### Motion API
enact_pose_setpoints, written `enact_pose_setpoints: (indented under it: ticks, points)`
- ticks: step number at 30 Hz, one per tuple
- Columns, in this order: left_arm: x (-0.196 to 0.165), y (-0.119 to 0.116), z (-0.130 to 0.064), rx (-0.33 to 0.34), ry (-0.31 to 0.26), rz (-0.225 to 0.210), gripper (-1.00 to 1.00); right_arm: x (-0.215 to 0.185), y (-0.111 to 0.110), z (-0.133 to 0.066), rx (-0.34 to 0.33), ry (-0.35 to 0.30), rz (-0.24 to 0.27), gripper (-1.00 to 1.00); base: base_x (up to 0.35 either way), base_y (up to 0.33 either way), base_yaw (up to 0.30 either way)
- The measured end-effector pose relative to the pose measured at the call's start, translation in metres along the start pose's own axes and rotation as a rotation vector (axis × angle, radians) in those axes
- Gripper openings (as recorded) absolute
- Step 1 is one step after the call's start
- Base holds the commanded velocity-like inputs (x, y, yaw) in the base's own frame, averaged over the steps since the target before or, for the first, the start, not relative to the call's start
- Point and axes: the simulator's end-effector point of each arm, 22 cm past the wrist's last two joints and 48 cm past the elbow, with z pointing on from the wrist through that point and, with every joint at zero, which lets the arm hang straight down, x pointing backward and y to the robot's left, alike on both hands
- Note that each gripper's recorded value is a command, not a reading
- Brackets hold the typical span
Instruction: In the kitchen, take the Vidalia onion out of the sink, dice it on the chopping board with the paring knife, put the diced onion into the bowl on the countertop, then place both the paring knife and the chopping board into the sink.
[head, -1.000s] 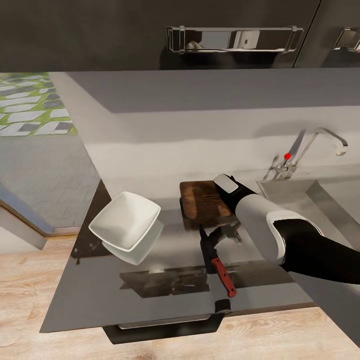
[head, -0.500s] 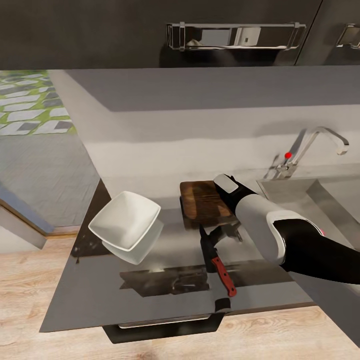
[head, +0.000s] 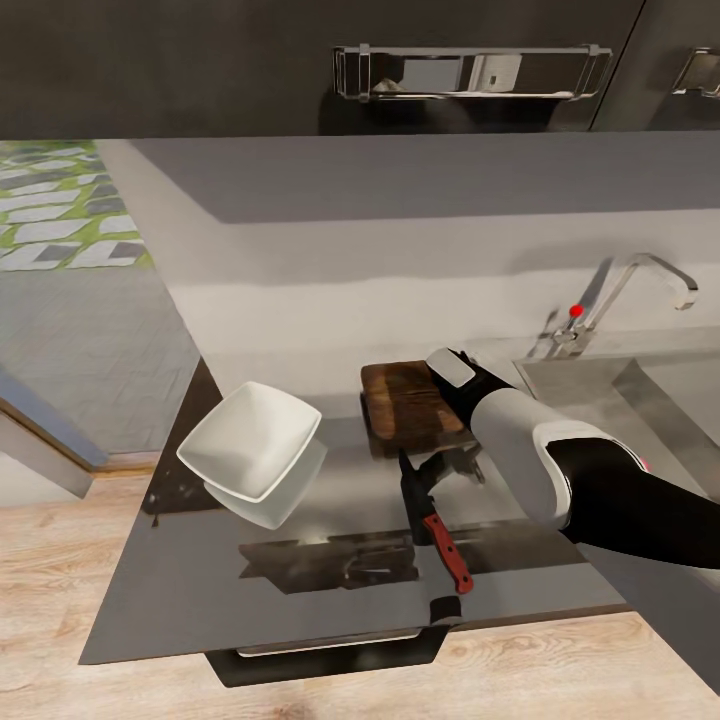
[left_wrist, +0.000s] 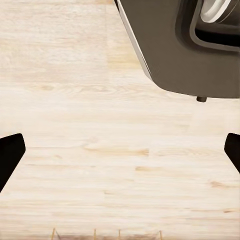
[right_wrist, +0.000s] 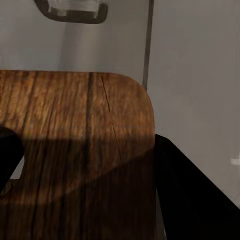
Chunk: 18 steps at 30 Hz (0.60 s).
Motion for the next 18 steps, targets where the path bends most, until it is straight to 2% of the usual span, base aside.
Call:
enact_pose_setpoints:
  ticks: [3, 6, 18]
  points:
    - [0.0, 0.0, 0.0, 0.0, 0.0, 0.0, 1.0, -0.011, 0.003, 0.0, -0.011, -0.051, -0.02, -1.0, 0.0, 0.0, 0.0]
    - [0.0, 0.0, 0.0, 0.0, 0.0, 0.0, 1.0, -0.016, 0.0, -0.001, 0.003, -0.073, -0.027, -1.0, 0.0, 0.0, 0.0]
    - [0.0, 0.0, 0.0, 0.0, 0.0, 0.0, 1.0, -0.019, -0.007, -0.001, 0.034, -0.085, -0.03, -1.0, 0.0, 0.0, 0.0]
